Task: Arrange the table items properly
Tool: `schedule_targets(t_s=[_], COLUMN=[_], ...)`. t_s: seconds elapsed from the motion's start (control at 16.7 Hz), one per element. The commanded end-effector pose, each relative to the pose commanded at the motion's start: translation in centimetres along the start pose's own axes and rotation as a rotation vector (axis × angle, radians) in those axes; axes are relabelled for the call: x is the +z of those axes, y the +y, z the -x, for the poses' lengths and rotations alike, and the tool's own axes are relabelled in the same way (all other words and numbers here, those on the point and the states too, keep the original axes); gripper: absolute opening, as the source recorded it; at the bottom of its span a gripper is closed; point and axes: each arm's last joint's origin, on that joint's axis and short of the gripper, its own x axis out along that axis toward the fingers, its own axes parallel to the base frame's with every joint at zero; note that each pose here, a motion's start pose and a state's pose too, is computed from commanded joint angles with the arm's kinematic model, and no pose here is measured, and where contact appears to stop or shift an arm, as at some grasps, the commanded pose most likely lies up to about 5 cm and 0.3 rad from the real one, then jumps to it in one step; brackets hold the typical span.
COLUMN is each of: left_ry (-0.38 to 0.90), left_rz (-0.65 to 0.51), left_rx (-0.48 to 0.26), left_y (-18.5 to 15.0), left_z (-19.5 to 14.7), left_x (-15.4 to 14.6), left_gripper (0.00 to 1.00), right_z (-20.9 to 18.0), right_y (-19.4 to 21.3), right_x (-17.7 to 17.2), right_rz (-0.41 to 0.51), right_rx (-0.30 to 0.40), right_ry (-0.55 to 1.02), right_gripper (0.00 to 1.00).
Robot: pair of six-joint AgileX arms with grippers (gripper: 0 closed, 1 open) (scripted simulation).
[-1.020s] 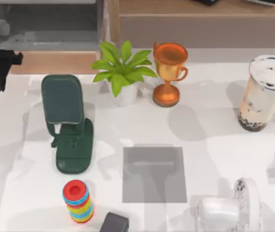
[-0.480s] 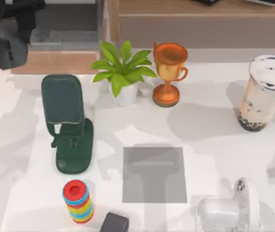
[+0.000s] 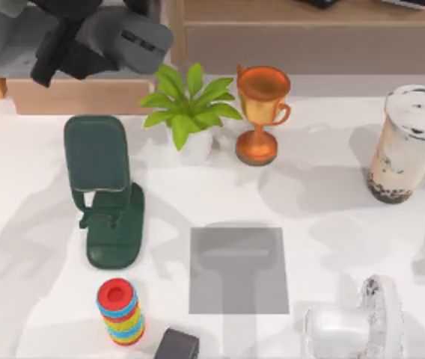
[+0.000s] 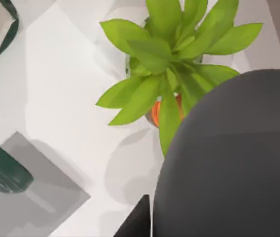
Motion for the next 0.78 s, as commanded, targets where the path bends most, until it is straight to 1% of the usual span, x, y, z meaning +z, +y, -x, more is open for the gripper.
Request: schedule_targets(t_s=[0.06,0.18,0.36,0.48,0.6,0.66,0.78], left_ry=[0.027,0.069,0.074,0.027,-0.053,-0.101,-0.203], left_rz=[0.129,0.392,0.774,1.011,1.235,1.342,1.542], left_rx=[0.005,0.052,0.176,0.268,0.34,0.364,0.386], left_y=[-0.1,0.0,0.5,1.2,2.1,2.6,3.5], left_z=[-0.3,-1.6,-4.6,-7.1,-9.6,-10.7,-12.8], left_x=[-1.4,-4.0,-7.5,-9.7,-11.5,-12.3,-13.7], left_gripper=[0.0,0.0,0.0,0.0,0.0,0.0,0.0], right_z=[0.0,0.0,0.0,0.0,0.0,0.0,0.0], right_y=[0.0,0.0,0.0,0.0,0.0,0.0,0.0], right_x=[0.0,0.0,0.0,0.0,0.0,0.0,0.0], right_rz=[0.0,0.0,0.0,0.0,0.0,0.0,0.0], right_rx=[0.0,0.0,0.0,0.0,0.0,0.0,0.0], right_ry=[0.0,0.0,0.0,0.0,0.0,0.0,0.0], right_gripper=[1.0,1.0,1.0,1.0,1.0,1.0,1.0])
